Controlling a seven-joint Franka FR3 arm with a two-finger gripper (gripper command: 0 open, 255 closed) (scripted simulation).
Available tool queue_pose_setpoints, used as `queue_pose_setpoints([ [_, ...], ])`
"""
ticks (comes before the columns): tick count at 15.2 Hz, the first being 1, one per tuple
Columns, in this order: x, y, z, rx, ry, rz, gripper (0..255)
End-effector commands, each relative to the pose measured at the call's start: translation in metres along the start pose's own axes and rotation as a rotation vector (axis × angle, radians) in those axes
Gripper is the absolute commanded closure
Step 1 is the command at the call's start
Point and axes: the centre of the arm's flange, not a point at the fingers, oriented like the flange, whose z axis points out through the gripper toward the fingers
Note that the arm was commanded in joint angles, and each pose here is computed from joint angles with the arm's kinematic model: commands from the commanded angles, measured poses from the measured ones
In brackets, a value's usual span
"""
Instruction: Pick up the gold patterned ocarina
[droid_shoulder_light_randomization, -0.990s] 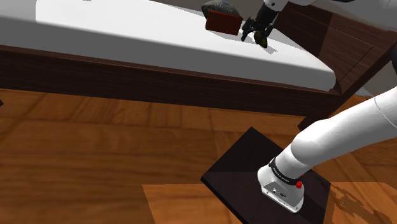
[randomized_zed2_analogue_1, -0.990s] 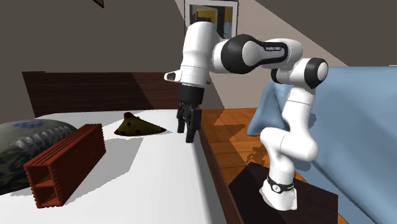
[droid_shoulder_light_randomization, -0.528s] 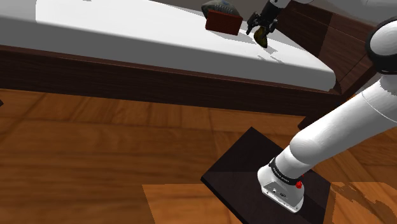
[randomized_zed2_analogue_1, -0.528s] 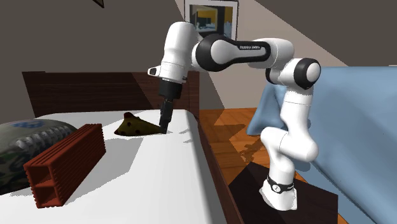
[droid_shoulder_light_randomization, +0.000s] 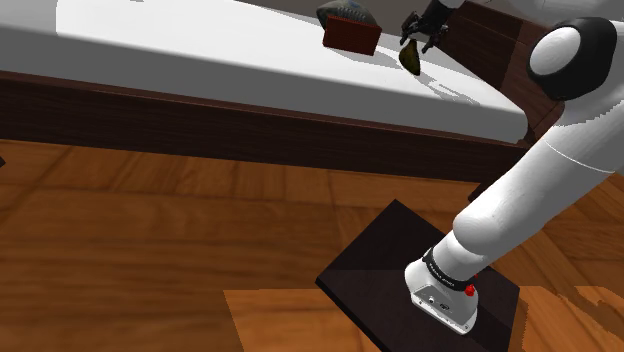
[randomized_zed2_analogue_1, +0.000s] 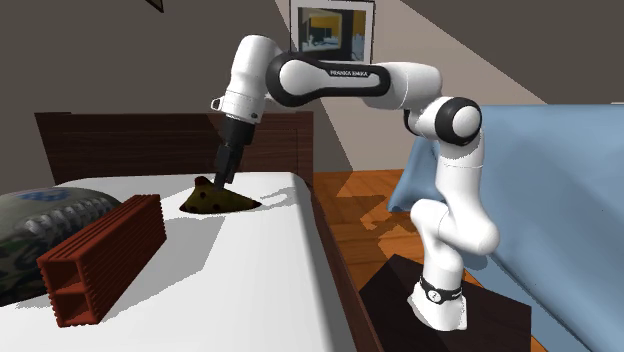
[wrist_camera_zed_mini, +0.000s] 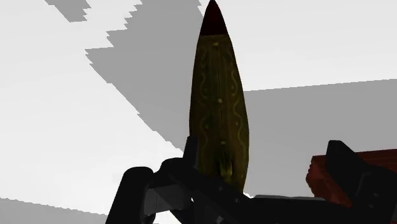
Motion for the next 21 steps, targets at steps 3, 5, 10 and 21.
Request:
queue_pose_setpoints([
  [3, 0.018, 0.022, 0.005, -0.006, 0.024, 0.052, 0],
  [5, 0.015, 0.023, 0.015, -0.006, 0.024, 0.052, 0],
  [10, 0.007, 0.026, 0.038, -0.006, 0.024, 0.052, 0],
  [21, 0.007, 0.026, 0.038, -0.006, 0.024, 0.052, 255],
])
